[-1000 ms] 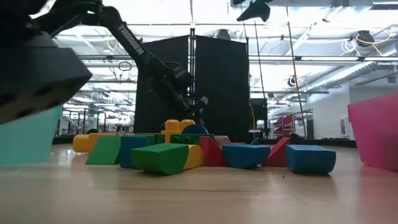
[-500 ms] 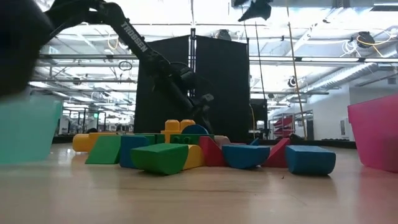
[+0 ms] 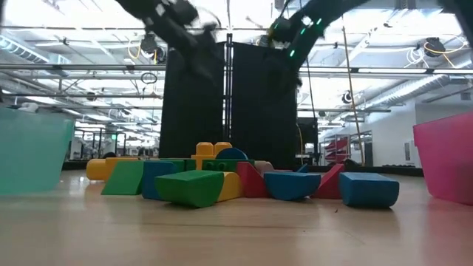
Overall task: Sort blocks by size
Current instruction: Put the 1-stud yellow game piece into the pink bin
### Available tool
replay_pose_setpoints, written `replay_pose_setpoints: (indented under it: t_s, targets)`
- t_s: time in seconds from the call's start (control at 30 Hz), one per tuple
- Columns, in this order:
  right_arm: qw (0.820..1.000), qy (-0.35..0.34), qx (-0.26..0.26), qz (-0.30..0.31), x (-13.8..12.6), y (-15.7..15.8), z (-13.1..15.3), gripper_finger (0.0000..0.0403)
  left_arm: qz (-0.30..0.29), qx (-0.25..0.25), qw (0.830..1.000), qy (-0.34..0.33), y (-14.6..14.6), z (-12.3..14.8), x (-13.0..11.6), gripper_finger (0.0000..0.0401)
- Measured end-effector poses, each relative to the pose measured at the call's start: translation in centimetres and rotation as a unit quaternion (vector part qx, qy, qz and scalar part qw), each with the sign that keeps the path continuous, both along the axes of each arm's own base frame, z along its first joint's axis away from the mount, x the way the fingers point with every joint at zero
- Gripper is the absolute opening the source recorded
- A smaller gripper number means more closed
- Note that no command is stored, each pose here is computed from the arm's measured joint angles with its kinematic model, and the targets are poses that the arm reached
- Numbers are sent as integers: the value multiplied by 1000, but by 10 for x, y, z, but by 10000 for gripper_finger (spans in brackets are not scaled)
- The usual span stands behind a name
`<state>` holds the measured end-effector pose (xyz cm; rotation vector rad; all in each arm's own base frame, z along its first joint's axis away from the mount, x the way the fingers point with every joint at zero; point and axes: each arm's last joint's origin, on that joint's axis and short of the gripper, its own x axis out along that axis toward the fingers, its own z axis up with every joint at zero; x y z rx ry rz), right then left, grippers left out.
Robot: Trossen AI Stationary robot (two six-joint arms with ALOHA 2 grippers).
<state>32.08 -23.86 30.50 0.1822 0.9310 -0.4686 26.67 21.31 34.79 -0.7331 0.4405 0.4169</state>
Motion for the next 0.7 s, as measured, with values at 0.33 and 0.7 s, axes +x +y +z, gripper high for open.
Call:
replay_pose_setpoints:
  t_s: [0.33,0.7]
  targets:
    - [991,86,80,69,36,-13,-95,327,52,122,988,-82,-63,87,-79,255]
    - [983,112,56,136,47,-16,-126,327,60,126,989,-51,-84,92,-105,255]
